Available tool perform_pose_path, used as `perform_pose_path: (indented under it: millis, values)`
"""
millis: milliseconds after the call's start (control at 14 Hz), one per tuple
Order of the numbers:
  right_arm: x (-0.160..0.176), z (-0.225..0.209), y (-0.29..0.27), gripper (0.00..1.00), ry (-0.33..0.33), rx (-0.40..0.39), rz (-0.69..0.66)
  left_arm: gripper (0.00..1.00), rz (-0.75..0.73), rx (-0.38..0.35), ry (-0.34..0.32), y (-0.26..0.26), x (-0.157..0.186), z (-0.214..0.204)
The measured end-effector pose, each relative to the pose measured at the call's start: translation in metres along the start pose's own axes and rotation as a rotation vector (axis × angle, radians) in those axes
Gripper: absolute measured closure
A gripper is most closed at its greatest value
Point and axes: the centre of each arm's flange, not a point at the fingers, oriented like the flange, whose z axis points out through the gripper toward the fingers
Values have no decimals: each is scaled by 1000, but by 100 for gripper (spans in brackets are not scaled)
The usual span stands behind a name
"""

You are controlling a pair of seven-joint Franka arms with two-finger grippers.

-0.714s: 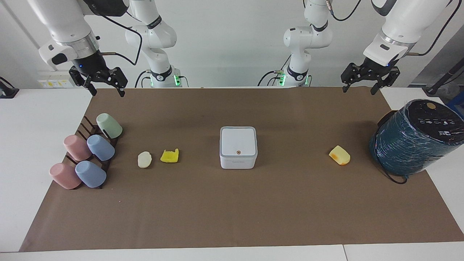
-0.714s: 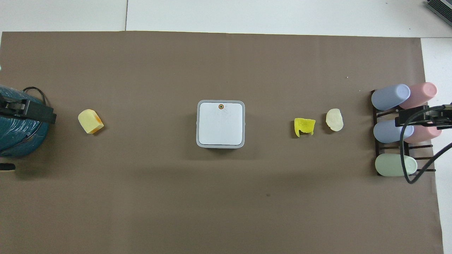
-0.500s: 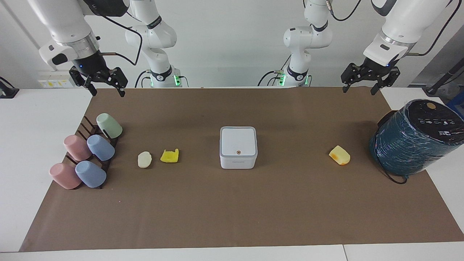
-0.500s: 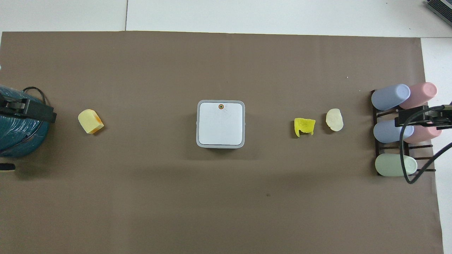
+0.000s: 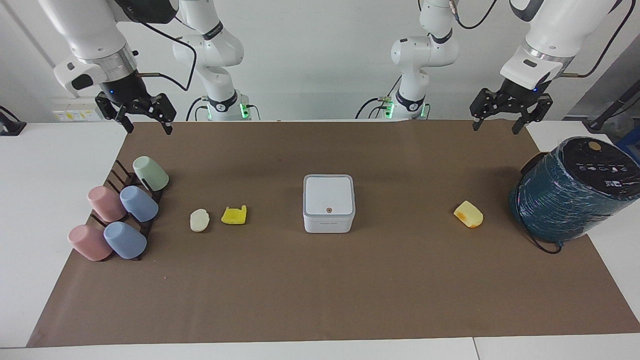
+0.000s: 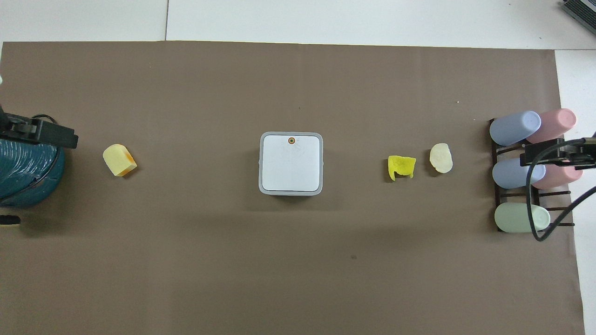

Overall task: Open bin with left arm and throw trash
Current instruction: 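Reach the left gripper toward the lid of the white bin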

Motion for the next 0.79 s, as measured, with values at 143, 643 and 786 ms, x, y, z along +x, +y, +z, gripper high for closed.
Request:
perform_pose_path:
  millis: [143, 643, 786]
  values:
    - [0, 0, 0, 0, 0, 0, 0, 0, 22, -5, -2, 12, 1, 2]
    - [0, 2, -1, 0, -3, 0, -1, 69, 113, -13, 19, 65, 6, 18]
    - [0, 2, -1, 0, -4, 0, -1, 93, 175, -20, 44, 101, 1, 28]
